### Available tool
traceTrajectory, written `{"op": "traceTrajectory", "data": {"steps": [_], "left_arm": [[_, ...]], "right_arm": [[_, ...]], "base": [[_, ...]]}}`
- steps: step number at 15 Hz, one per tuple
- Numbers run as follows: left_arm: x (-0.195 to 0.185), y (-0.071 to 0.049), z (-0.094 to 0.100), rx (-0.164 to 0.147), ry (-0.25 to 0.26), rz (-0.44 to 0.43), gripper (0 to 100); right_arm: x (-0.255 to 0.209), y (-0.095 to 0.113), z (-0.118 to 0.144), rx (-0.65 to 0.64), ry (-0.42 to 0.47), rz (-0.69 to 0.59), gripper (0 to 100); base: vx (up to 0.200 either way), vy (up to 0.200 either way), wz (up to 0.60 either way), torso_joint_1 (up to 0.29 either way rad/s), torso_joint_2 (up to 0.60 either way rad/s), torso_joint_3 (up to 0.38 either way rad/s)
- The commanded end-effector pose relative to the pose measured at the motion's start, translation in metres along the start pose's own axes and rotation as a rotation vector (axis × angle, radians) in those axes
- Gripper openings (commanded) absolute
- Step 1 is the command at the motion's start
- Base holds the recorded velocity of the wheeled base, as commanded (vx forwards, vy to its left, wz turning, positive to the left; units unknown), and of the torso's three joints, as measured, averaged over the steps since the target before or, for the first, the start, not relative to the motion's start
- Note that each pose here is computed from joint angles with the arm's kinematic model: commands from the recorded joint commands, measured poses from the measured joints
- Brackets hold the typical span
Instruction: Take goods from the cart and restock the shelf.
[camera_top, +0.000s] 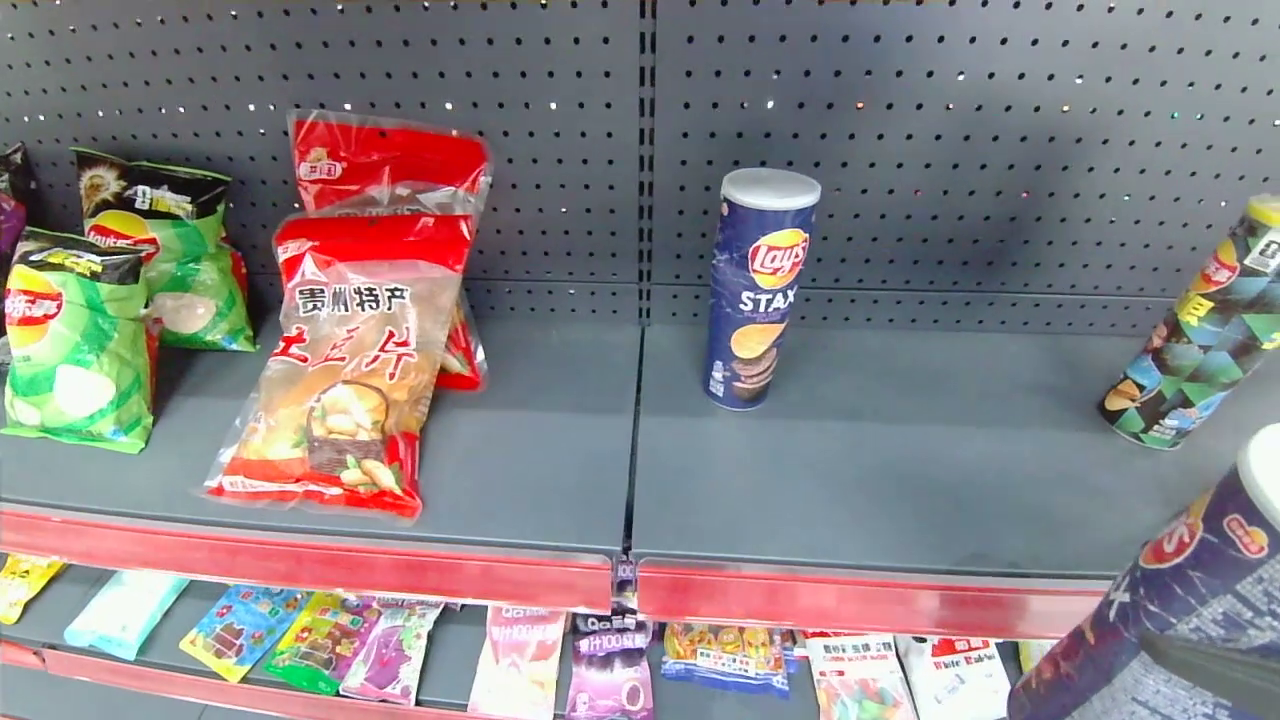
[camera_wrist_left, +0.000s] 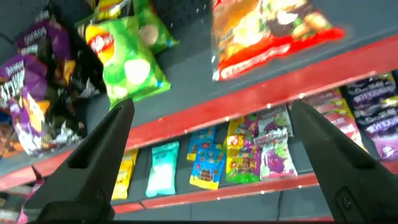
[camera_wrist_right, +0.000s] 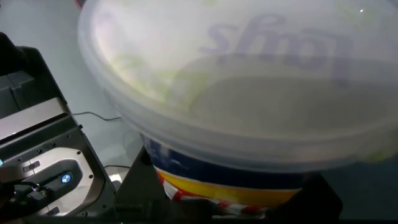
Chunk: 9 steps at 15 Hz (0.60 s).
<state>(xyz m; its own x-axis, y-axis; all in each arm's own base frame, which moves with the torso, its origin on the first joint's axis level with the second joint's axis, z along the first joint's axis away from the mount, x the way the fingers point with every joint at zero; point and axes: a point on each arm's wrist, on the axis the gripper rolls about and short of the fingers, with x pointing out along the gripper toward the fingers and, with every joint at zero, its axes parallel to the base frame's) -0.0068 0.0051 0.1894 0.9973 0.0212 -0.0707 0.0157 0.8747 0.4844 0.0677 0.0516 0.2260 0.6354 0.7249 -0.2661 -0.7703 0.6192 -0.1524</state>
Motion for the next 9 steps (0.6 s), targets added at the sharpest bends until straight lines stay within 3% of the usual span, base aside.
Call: {"op": "traceTrajectory", "data": {"steps": [1,7,9], "left_arm": [[0.001,0.0,0.0,0.0,0.003,-0.004,100],[0.002,-0.002,0.001,0.001,-0.029,-0.073,100],[0.019,-0.001,0.015,0.006,-0.034,-0.211,100]], "right_arm": [[0.001,0.0,-0.001,0.002,0.007,0.003,0],[0.004,-0.001,-0.001,0.006,0.015,0.004,0],[0.006,-0.002,0.002,0.005,0.014,0.006,0]], "base": [[0.0,0.0,0.0,0.0,0.0,0.0],[0.0,0.0,0.0,0.0,0.0,0.0],[0.0,0.0,0.0,0.0,0.0,0.0]]}}
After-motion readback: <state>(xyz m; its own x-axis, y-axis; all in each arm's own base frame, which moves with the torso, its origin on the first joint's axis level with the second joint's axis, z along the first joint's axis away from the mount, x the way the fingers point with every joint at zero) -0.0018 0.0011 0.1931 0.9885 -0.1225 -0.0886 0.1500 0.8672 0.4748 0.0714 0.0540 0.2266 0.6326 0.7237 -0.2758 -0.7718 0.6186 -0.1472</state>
